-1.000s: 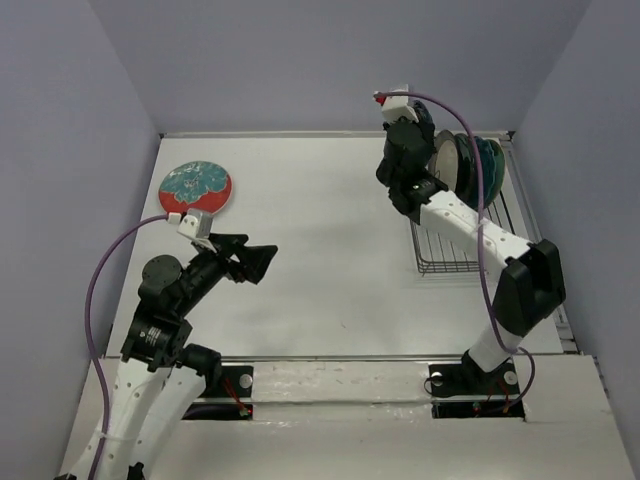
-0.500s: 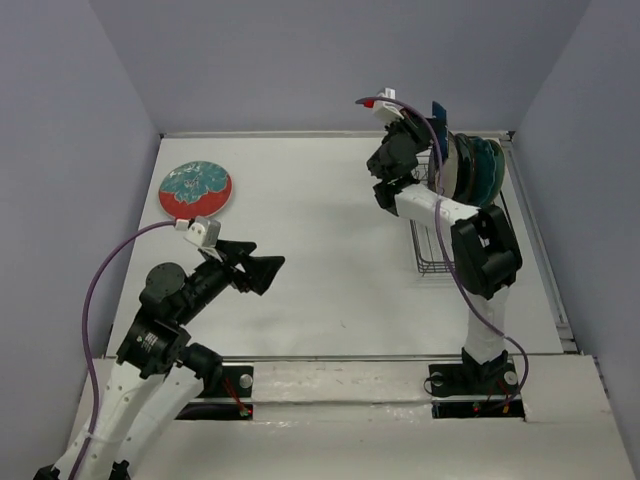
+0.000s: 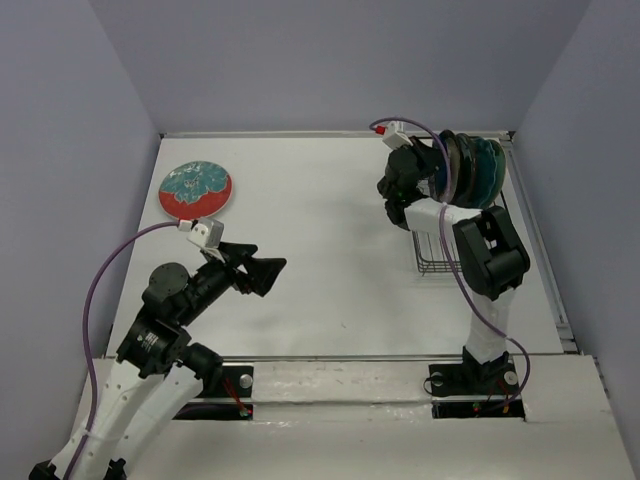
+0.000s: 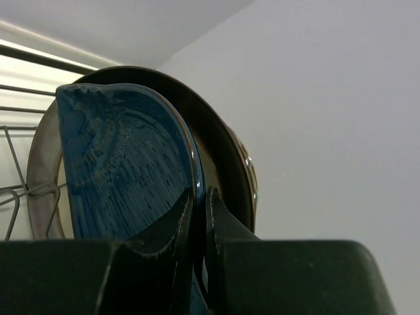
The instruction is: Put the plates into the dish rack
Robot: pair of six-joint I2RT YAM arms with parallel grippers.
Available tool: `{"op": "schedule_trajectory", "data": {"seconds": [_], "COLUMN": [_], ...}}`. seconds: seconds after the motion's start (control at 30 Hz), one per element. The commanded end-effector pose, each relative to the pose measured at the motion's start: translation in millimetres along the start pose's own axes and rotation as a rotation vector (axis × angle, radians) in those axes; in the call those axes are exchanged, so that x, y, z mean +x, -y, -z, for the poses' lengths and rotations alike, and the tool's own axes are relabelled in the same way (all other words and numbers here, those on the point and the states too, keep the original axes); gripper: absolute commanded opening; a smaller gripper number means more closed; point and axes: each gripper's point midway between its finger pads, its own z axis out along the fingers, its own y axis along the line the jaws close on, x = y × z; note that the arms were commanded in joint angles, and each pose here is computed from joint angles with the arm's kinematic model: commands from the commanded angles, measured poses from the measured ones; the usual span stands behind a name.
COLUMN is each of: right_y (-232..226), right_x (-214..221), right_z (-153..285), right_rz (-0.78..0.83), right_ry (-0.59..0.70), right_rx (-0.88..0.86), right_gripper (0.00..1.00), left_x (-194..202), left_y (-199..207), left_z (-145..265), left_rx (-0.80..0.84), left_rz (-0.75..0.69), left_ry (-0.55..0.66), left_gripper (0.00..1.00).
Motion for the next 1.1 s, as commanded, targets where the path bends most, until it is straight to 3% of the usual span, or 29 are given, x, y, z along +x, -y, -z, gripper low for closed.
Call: {"op": "schedule_trajectory", "data": {"seconds": [0.0, 0.37, 0.7, 0.83, 0.93, 1.07], "right_y": [25.3, -22.3, -66.1, -65.8, -58.9, -36.7], "right_x": [-13.6, 17.5, 53.2, 52.0, 36.5, 10.7], "right_z": [-3.3, 0.8, 5.3, 12.1, 15.7, 21.3], "right_rz": [-0.183, -0.269, -0.612, -0.710, -0.769, -0.842], "right_ry": [0.037, -0.026, -0.229, -0.270, -0.256, -0.210], "right_rx": [0.046, -0.072, -0.250, -0.272, -0.326, -0.393], "right_gripper": [0.07, 0.07, 0.07, 0.55, 0.72, 0.83], "left_x": [-8.4, -6.5, -0.3, 2.9, 5.2, 7.9], "left_y": [2.3, -4.4, -15.6, -20.1, -25.2, -38.3], "left_z": [-2.1, -6.7, -15.1, -18.5, -21.0, -26.0], "left_rx": [0.004, -0.021, -0.055, -0.071, -0.096, -0.163], "left_rz": [-0.009, -0.003, 0.010, 0.020, 0.029, 0.037], "left_ry": [0.022, 0.011, -0.019, -0.031, -0.039, -0.057], "left_gripper": [0.99, 0.99, 0.99, 0.99, 0.99, 0.99]}}
